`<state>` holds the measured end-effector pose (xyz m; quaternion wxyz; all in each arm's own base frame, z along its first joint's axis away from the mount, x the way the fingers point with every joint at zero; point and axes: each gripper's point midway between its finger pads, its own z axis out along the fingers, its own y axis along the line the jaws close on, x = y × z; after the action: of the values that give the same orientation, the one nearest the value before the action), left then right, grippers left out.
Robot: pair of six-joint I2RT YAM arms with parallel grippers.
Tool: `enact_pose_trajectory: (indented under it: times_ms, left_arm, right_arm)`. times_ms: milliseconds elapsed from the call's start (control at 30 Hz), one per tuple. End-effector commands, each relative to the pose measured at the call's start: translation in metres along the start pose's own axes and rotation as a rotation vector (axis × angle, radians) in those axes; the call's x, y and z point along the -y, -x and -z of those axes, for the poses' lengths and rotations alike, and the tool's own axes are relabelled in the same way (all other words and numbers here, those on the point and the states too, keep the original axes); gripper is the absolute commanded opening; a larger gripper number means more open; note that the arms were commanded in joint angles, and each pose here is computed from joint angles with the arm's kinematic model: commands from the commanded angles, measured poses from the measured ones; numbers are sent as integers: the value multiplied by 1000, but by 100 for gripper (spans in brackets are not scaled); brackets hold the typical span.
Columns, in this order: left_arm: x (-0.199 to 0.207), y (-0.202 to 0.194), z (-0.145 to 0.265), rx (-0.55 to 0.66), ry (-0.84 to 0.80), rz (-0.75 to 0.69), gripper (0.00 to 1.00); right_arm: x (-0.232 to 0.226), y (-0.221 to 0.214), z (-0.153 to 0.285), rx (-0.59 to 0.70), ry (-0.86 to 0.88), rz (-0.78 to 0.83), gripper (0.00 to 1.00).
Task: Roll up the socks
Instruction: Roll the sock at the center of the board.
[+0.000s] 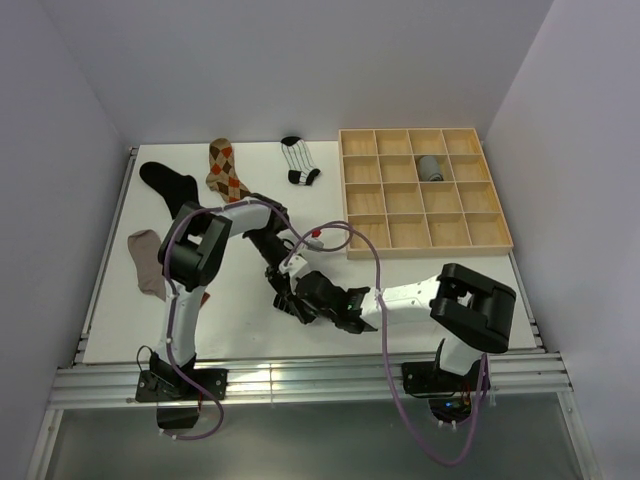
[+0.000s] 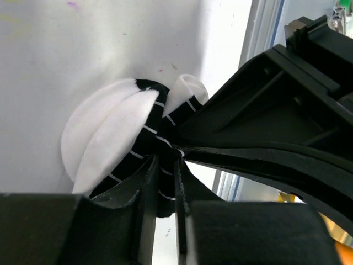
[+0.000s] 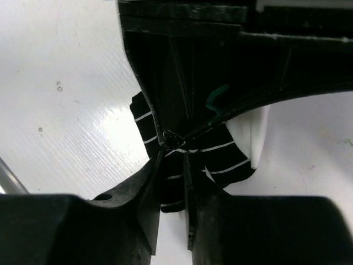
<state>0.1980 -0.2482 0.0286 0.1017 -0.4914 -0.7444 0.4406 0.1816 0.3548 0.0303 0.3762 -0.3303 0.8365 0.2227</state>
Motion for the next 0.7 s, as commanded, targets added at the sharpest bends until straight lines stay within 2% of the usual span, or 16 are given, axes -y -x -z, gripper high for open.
enact_pose_trajectory:
  times_ms: [0, 233, 367, 433, 467, 533, 667]
  left_arm:
    - [-13, 30, 17, 107, 116, -153, 23]
    - [-10, 52, 42, 249, 208, -208, 32]
    - [-10, 58, 58, 334, 275, -202, 32]
    - [-14, 54, 68, 364, 349, -207, 32]
    - [-12, 63, 81, 409, 406, -256, 32]
    - [-22, 51, 85, 404, 501, -248, 32]
    - [-19, 54, 112, 468, 698, -380, 33]
  right_arm:
    - [9, -26, -6, -94, 15, -73, 24]
    - [19, -23, 2, -137, 167, -231, 19]
    - [26, -23, 4, -178, 249, -311, 18]
    - [30, -22, 3, -198, 279, -352, 18]
    - [32, -25, 3, -224, 284, -374, 18]
    - [40, -26, 1, -271, 309, -440, 18]
    - [48, -14, -4, -327, 370, -513, 18]
